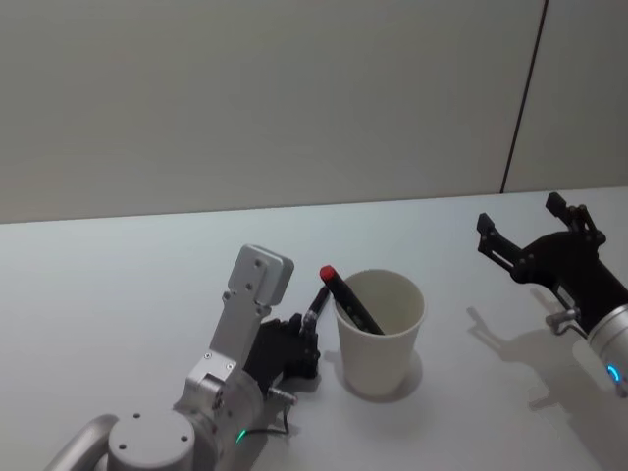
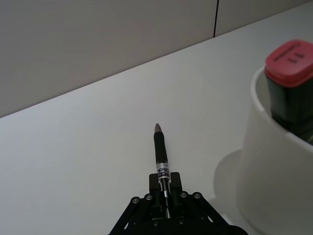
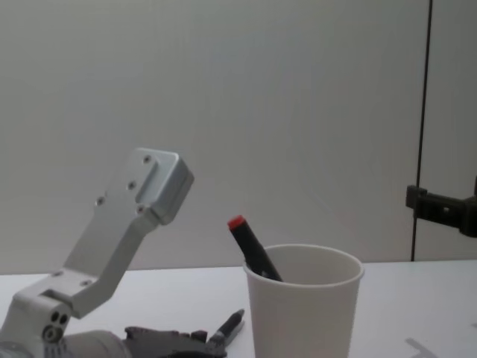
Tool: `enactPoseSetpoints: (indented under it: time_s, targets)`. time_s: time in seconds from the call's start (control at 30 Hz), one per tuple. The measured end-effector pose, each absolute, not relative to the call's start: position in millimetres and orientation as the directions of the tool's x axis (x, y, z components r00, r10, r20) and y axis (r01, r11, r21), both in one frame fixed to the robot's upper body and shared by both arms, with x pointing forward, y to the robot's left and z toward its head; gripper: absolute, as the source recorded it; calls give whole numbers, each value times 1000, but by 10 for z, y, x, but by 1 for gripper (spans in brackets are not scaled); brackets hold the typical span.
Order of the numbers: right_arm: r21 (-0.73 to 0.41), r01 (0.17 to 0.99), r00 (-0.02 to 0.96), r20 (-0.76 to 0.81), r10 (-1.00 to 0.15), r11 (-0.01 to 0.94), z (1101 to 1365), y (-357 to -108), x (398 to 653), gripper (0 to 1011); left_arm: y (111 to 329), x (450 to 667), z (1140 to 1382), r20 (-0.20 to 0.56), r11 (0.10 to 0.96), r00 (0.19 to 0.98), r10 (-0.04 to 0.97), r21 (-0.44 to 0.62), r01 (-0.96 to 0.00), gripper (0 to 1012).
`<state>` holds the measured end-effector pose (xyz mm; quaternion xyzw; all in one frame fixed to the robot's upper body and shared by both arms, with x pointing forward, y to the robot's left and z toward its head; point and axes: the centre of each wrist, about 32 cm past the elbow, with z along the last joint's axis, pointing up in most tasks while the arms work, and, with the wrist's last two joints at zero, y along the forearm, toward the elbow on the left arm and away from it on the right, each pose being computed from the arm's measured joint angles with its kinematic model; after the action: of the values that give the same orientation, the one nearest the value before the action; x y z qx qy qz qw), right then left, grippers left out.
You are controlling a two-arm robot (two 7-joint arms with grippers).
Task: Place the pen into the pen holder.
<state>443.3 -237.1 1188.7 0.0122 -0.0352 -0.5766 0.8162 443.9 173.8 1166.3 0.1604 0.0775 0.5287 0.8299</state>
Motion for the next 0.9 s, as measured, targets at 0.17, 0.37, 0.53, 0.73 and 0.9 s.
enactPoseSetpoints:
  time_s: [0.17,0.37,0.53,0.73,0.9]
  targets:
    - [60,940,333,43,-942,335,11887,-2371,4433,1001,1743,4461,11672,45,396,433,900,330,-857,136]
    - [60,940,333,43,-942,335,11887,-2371,4433,1002,1763,4434,11678,47,394,427,903,306,-867,136]
    - [60,940,333,43,-942,335,11887,-2371,4433,1002,1798,4383,11692,46,387,416,908,288,-876,136]
    - [60,940,333,43,-942,335,11887,-2371,4433,1002,1869,4321,11774,54,370,395,917,254,-894,136]
    - [60,940,333,43,-942,335,11887,-2371,4433,1002,1970,4270,11933,74,346,367,927,206,-915,136]
